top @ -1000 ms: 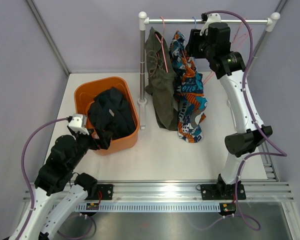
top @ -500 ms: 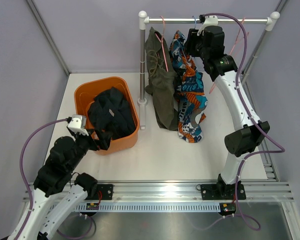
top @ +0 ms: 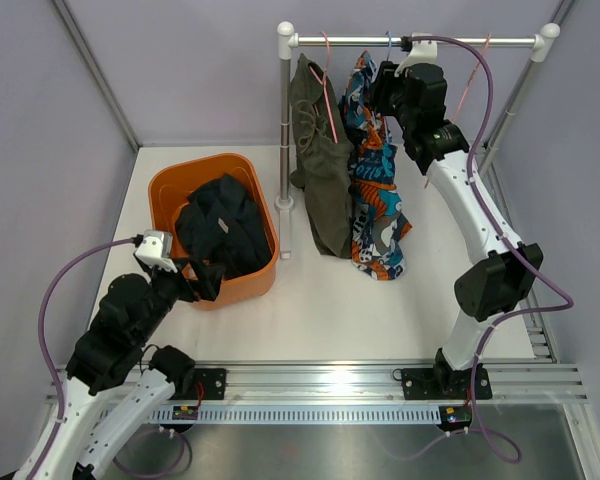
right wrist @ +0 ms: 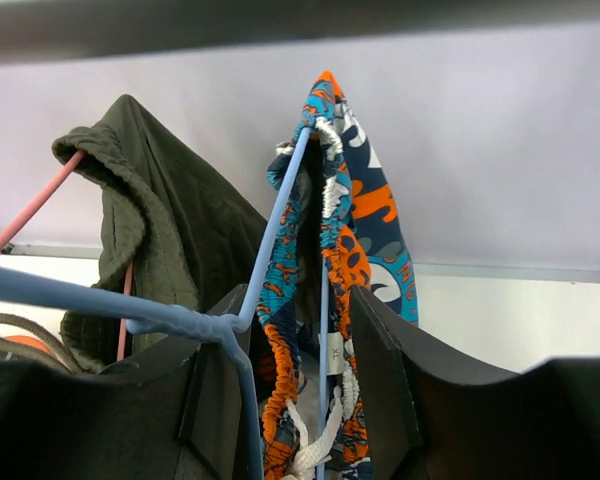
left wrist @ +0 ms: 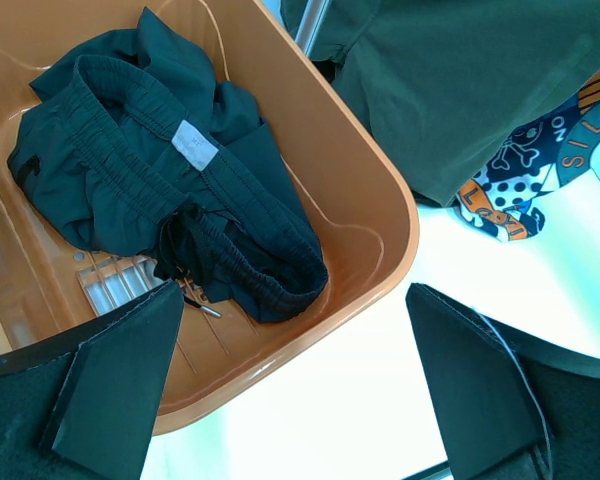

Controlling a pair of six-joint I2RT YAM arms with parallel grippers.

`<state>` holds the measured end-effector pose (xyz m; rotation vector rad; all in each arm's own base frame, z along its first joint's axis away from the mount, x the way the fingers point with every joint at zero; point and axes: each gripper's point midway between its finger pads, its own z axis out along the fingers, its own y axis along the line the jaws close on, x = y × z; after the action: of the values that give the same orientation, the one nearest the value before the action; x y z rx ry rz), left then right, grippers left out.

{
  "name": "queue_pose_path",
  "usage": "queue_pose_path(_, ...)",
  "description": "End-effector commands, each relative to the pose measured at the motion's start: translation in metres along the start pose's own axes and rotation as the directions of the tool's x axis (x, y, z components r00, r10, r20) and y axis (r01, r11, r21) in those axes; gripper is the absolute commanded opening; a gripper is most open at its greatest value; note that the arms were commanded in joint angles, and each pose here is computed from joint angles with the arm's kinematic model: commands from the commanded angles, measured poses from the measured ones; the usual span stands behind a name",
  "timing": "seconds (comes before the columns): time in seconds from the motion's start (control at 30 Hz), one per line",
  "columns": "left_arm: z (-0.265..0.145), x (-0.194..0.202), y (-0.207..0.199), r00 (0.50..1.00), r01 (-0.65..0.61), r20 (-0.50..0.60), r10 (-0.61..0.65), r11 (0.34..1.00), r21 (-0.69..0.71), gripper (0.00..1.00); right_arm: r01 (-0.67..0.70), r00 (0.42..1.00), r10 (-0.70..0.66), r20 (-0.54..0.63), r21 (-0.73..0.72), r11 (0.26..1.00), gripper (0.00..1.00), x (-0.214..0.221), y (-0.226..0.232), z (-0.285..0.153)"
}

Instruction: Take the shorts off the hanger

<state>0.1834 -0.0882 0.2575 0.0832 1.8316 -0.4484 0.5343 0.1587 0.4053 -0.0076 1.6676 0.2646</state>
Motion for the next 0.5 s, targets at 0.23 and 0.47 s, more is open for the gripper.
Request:
queue_pose_path(0.23, -0.001, -0.005, 0.000, 1.000, 0.010, 0.029, -0.010, 1.000, 0.000, 0.99, -0.036, 0.983, 0.037, 0.179, -0.014, 0.999, 0.53, -0.048, 0.008, -0.026)
queue_pose_path(0.47, -0.001, -0.005, -0.001, 1.000, 0.008, 0.026, -0.008, 1.000, 0.000, 0.99, -0.035, 0.974, 0.034, 0.222, 0.000, 0.999, 0.56, -0.056, 0.007, -0.036)
